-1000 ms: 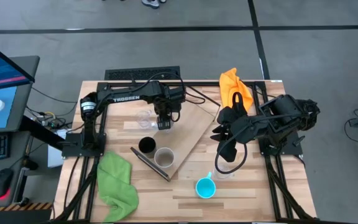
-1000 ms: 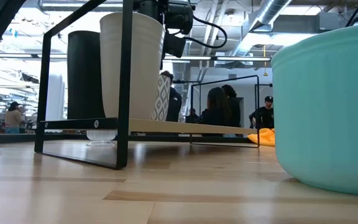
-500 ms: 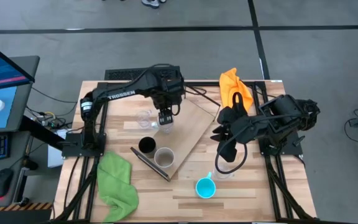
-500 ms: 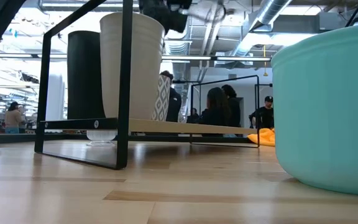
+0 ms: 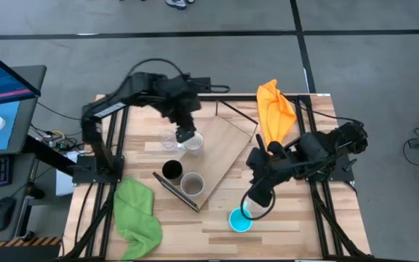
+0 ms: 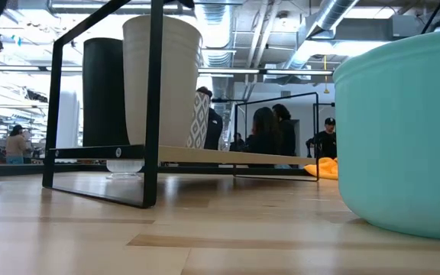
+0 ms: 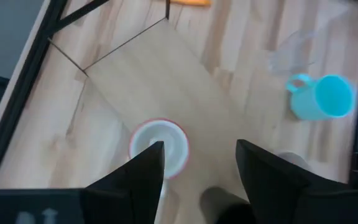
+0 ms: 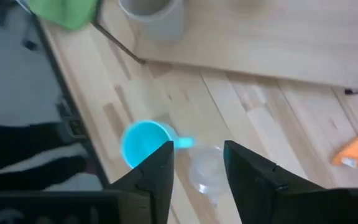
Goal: Stack small to large cups/mugs on shelf
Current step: Put the blue cup on the shelf aligned with the white cup
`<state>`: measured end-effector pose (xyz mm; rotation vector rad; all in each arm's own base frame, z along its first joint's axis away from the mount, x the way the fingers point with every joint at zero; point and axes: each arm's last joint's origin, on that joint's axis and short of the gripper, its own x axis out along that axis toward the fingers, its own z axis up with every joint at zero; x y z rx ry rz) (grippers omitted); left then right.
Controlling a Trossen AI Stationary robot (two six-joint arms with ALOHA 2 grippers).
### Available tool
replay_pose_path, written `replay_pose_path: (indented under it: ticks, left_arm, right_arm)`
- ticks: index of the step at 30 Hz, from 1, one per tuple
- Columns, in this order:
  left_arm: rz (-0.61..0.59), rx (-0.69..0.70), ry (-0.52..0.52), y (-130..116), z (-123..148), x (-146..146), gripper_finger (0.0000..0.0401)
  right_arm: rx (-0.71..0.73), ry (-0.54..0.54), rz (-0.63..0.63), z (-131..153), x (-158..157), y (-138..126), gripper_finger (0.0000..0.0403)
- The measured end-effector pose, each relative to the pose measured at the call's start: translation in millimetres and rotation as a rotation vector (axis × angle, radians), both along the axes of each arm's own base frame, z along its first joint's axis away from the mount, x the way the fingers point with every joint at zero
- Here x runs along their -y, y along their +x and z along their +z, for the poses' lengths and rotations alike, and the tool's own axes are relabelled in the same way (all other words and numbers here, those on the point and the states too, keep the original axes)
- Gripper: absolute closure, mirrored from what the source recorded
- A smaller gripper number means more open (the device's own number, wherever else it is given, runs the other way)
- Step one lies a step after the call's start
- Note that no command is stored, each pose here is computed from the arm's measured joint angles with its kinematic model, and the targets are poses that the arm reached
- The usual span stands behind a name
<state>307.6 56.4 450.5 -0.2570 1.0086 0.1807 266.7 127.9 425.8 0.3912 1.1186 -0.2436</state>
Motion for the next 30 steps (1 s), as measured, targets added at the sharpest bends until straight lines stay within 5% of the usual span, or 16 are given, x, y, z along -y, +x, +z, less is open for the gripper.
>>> replay_pose_path:
  ticks: [6, 14, 24, 30]
  left_arm:
    - [0.024, 0.115, -0.015, -35.6, 30.4, 28.3, 0.0211]
    - [0.067, 0.197, 0.045, -67.2, 50.1, 59.7, 0.0211]
    - [0.076, 0.182, 0.067, -75.9, 50.3, 78.9, 0.0211]
    - [0.084, 0.184, 0.048, -76.2, 50.3, 82.2, 0.0211]
  right_arm:
    - [-0.128, -0.003, 0.069, -35.1, -5.7, 8.0, 0.0216]
    - [-0.129, 0.040, 0.241, -102.8, -12.4, 35.9, 0.0197]
    - [-0.006, 0.057, 0.436, -152.2, -16.5, 53.7, 0.0198]
    - [-0.089, 0.048, 0.515, -187.0, -22.5, 64.5, 0.0198]
